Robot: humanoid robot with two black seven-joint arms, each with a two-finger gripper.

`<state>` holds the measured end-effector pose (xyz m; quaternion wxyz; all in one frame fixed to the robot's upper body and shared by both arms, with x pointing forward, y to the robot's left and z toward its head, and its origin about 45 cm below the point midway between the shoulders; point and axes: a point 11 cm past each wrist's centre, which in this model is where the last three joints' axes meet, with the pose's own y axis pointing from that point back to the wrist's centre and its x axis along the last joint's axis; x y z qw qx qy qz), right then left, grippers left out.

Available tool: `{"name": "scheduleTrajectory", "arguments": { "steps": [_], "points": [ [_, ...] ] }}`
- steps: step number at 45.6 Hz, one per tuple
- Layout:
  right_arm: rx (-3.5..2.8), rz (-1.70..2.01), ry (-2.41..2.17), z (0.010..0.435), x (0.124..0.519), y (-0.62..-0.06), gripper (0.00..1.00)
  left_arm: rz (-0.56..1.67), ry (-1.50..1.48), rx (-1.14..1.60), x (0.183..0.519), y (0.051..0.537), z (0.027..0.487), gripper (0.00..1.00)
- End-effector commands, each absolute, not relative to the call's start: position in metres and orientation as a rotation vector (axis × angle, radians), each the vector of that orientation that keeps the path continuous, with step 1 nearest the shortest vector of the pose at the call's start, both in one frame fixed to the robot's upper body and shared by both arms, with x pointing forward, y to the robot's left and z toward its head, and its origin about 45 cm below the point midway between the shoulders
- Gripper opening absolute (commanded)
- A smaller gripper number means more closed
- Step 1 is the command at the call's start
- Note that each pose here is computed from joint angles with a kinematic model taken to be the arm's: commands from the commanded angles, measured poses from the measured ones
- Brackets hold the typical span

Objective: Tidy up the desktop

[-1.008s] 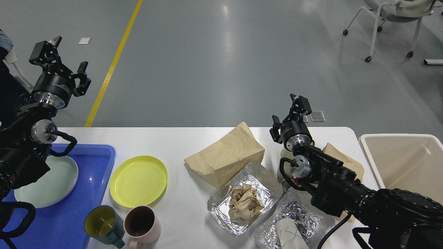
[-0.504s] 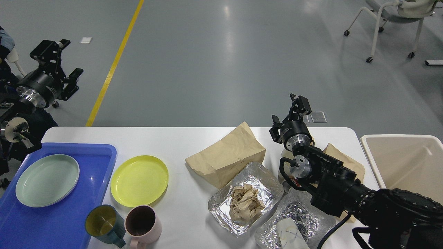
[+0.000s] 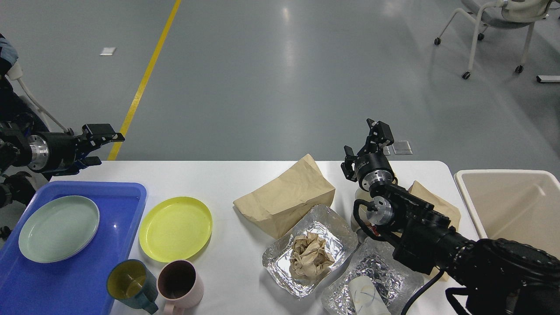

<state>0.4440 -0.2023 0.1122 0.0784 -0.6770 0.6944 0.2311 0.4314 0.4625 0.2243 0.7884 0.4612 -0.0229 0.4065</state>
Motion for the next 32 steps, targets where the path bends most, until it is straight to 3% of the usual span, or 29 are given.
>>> {"name": "scheduleTrajectory", "arguments": {
  "steps": [1,14,26,32],
  "points": [
    [-2.027,0.692,2.078,0.112,0.444,-0.202,1.00,0.798,-0.013,1.038,0.427,0.457,0.222,0.96],
    [-2.026,0.692,2.080,0.112,0.444,-0.202,1.00,0.418,0.360,1.162,0.360,0.429,0.185,0.96],
    [-2.027,0.692,2.078,0.112,0.444,-0.202,1.00,0.272,0.415,1.306,0.342,0.418,0.184,0.96],
    [-2.027,0.692,2.078,0.112,0.444,-0.202,1.00,0.247,0.388,1.336,0.349,0.410,0.192,0.96]
  ]
}}
